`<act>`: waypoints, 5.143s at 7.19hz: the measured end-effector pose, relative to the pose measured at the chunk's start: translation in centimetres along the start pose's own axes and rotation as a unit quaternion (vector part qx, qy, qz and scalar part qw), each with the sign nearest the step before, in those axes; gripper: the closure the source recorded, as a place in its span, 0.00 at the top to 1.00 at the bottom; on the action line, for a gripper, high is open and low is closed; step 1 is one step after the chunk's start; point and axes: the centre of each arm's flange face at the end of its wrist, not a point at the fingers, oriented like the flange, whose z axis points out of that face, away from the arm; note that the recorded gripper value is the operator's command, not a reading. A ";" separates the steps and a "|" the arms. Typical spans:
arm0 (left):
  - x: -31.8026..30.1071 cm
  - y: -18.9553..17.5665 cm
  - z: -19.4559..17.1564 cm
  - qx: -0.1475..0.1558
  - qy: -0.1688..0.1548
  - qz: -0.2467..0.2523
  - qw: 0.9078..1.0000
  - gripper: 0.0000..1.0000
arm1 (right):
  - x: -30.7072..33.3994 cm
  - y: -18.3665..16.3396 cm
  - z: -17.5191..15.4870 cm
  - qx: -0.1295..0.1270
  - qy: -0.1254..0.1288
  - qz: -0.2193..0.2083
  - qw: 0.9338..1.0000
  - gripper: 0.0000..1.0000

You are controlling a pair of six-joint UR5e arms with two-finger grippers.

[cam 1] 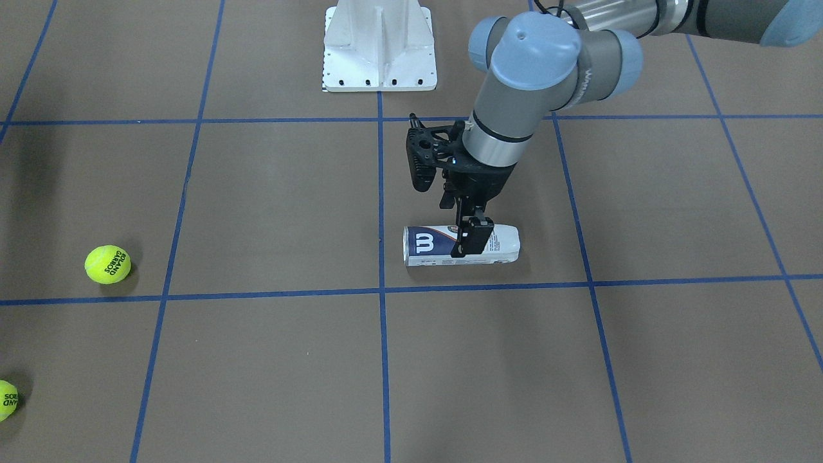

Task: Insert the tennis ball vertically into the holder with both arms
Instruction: 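Move the left gripper down over the lying white Wilson can, then close the left gripper on the can's open end, then lift and rotate the can upright with the left gripper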

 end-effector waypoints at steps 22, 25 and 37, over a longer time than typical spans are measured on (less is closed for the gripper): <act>5.6 -4.5 13.7 -0.079 0.008 0.024 0.997 0.71 | 0.1 0.0 0.1 0.000 0.001 0.001 1.000 1.00; 3.8 -7.8 6.6 -0.014 -0.025 0.016 0.999 0.72 | 0.1 0.1 0.1 0.000 0.000 0.001 1.000 1.00; 3.7 0.3 1.9 0.615 -0.072 -0.230 0.751 0.79 | -0.2 0.0 -0.2 0.004 -0.001 -0.003 1.000 1.00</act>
